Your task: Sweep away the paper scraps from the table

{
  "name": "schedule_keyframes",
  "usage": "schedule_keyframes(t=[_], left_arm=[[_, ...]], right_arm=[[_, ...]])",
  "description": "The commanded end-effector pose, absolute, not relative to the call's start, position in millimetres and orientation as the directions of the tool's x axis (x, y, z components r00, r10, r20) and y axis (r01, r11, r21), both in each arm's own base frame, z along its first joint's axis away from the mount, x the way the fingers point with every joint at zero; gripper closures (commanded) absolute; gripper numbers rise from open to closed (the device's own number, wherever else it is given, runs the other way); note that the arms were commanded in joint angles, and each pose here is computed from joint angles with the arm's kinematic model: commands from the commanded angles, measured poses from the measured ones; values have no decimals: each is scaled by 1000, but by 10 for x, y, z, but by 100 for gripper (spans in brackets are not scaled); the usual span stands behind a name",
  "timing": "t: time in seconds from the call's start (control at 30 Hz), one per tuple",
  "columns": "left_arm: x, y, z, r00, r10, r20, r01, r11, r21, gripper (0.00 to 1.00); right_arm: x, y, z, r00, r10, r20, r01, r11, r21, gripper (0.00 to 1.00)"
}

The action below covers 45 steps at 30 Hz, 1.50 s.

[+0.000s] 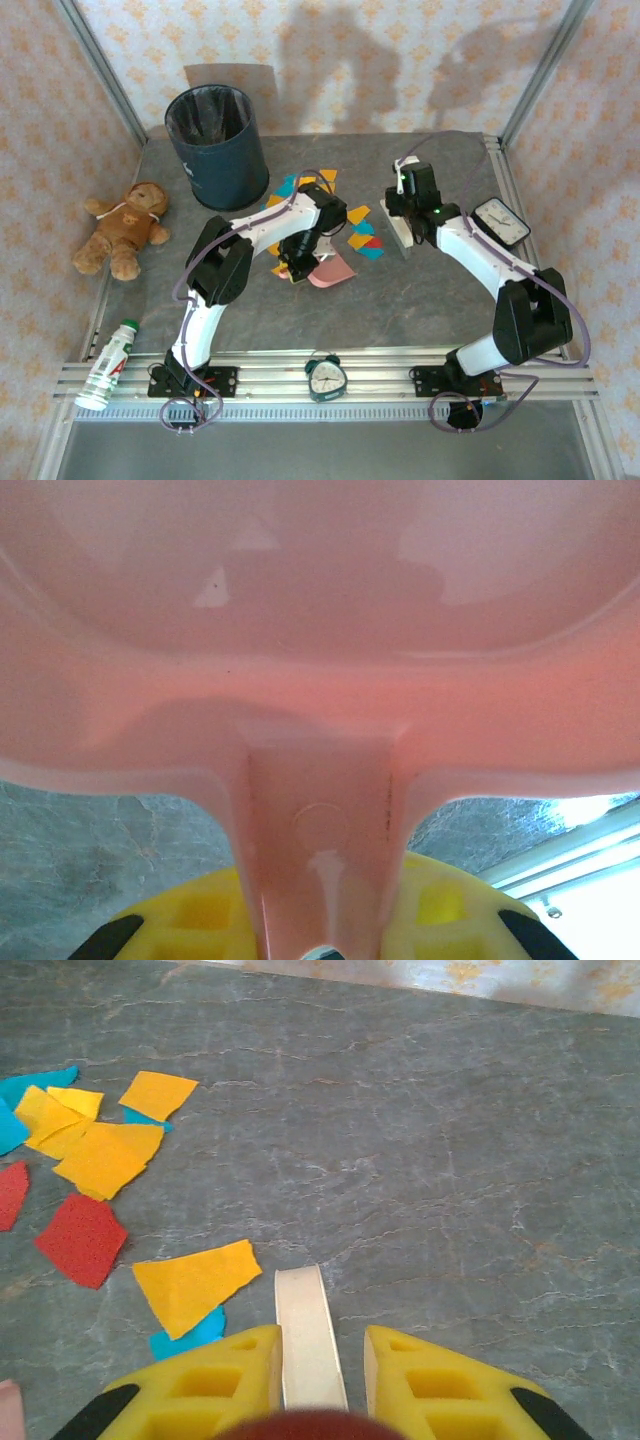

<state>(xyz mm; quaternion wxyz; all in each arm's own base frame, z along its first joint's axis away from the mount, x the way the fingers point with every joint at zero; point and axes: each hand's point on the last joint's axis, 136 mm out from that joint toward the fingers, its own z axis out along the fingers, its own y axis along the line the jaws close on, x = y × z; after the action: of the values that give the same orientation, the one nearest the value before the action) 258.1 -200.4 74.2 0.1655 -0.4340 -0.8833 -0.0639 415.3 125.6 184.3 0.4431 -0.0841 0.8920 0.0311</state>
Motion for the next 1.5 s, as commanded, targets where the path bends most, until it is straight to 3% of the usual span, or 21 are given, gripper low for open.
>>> schedule_keyframes(t=[0.0, 0.4, 0.9, 1.17, 1.47], left_arm=[[2548, -2051, 810, -566, 755, 331, 792, 610, -38, 100], [2706, -2298, 653, -556, 760, 337, 785, 614, -88, 100], [2941, -2360, 573, -578, 752, 316, 787, 617, -29, 100], [2903, -2279, 563, -593, 743, 310, 775, 631, -28, 100], [2951, -2130, 593, -655, 702, 280, 728, 685, -15, 100]], right_arm=[[4061, 1361, 1886, -592, -104, -799, -217, 976, 34, 100], [3924, 1765, 1774, -637, -110, -763, -323, 937, 135, 100], [3796, 1899, 2015, -632, -72, -772, -369, 904, 217, 100], [3871, 1730, 2330, -543, 21, -840, -285, 935, 208, 100], [4103, 1395, 2402, -455, -5, -890, -125, 990, 58, 100]])
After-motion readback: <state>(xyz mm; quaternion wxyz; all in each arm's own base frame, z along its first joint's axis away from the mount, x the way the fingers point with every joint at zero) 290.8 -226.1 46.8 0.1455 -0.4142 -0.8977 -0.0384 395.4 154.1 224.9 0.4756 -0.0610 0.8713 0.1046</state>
